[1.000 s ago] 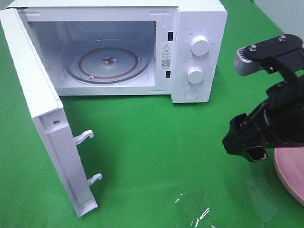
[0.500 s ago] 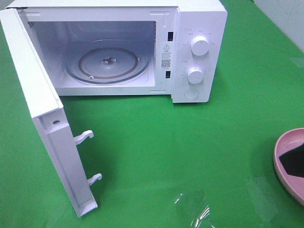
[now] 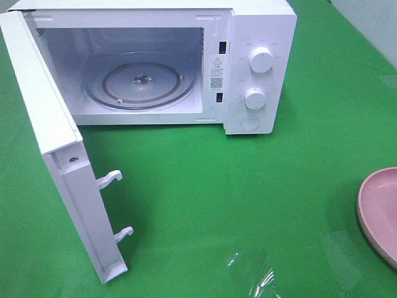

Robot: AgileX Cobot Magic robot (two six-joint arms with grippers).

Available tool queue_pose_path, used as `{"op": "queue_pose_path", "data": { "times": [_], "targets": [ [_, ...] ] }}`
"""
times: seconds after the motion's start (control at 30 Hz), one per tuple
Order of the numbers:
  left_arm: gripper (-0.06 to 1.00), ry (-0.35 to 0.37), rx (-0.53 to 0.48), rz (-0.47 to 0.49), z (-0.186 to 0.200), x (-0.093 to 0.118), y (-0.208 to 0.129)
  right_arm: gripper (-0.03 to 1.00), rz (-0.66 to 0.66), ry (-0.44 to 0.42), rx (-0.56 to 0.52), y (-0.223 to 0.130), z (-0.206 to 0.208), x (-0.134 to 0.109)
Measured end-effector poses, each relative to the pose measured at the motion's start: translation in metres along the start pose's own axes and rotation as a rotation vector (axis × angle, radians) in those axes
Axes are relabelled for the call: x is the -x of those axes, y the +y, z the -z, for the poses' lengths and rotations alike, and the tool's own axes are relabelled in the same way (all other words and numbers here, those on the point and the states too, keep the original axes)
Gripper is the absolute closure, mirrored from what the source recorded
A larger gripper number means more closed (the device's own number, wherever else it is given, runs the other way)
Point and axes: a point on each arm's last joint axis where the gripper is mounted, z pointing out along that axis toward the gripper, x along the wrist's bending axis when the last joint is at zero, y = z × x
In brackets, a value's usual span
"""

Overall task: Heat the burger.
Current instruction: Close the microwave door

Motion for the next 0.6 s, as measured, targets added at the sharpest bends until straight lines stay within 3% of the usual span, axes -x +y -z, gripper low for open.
{"op": "queue_pose_path", "data": {
  "times": [0.13, 0.4, 0.6],
  "targets": [
    [-0.04, 0.0, 0.0, 0.0, 0.0, 0.0, 0.0, 0.2, -0.077, -0.039, 0.061, -0.013, 0.005, 0.006],
    [-0.04, 0.0, 0.0, 0.0, 0.0, 0.0, 0.0, 0.2, -0.252, -0.13, 0.29, -0.047, 0.023, 0.008],
    [-0.04, 0.0, 0.0, 0.0, 0.0, 0.0, 0.0, 0.2, -0.28, -0.151, 0.401, -0.055, 0.031, 0.003]
  ]
}}
